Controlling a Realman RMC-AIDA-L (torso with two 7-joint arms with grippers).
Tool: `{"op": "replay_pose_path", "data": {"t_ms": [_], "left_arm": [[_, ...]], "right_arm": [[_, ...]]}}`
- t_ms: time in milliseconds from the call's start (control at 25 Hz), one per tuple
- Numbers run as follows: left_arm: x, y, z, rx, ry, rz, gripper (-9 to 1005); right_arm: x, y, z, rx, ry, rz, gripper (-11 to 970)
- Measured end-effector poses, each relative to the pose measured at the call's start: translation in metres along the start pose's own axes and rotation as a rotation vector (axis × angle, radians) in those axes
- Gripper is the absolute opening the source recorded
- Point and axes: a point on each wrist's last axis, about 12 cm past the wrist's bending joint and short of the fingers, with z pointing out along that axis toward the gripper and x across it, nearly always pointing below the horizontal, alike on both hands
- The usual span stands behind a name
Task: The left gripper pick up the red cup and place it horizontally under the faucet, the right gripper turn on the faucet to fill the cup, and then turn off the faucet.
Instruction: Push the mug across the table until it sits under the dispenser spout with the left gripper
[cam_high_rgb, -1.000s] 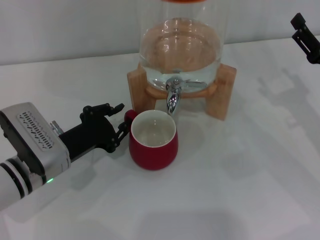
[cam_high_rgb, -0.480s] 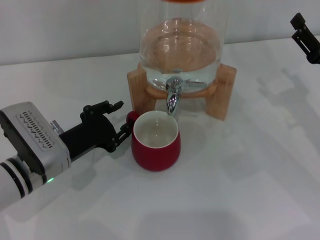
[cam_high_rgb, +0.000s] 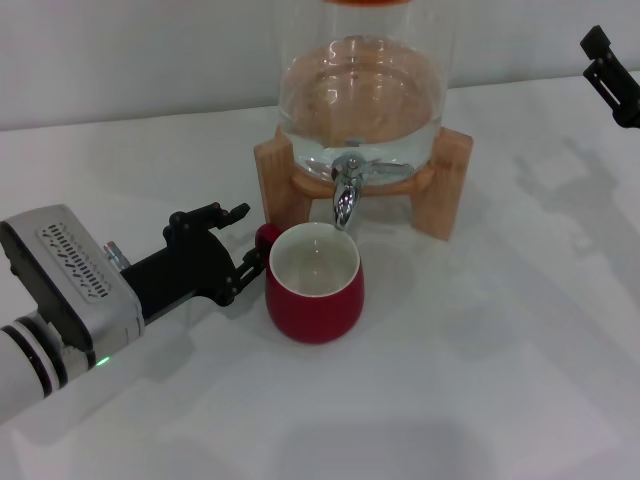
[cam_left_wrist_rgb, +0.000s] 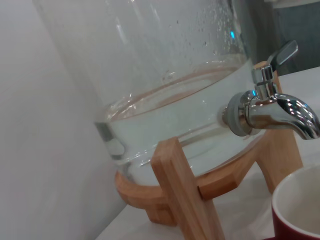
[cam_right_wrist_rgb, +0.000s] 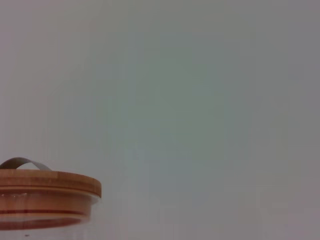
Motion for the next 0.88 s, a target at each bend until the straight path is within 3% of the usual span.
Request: {"op": "replay_pose_path", "data": {"t_ms": [560,760,880], "left_arm": [[0.0005,0.0001,0.0010,-0.006,0.008,-0.003,488],[0.0009,0.0004,0.0015,-0.009,0.015,-0.003,636],[0.0009,0.0005,0.0017,-0.010,0.016,-0.002,645]], "right_arm": [[0.0000,0.0000,0.0000,0.000,0.000,0.000,819],[0.0000,0.0000,0.0000,0.000,0.000,0.000,819],[0.0000,0.0000,0.0000,0.000,0.000,0.000,820]]}}
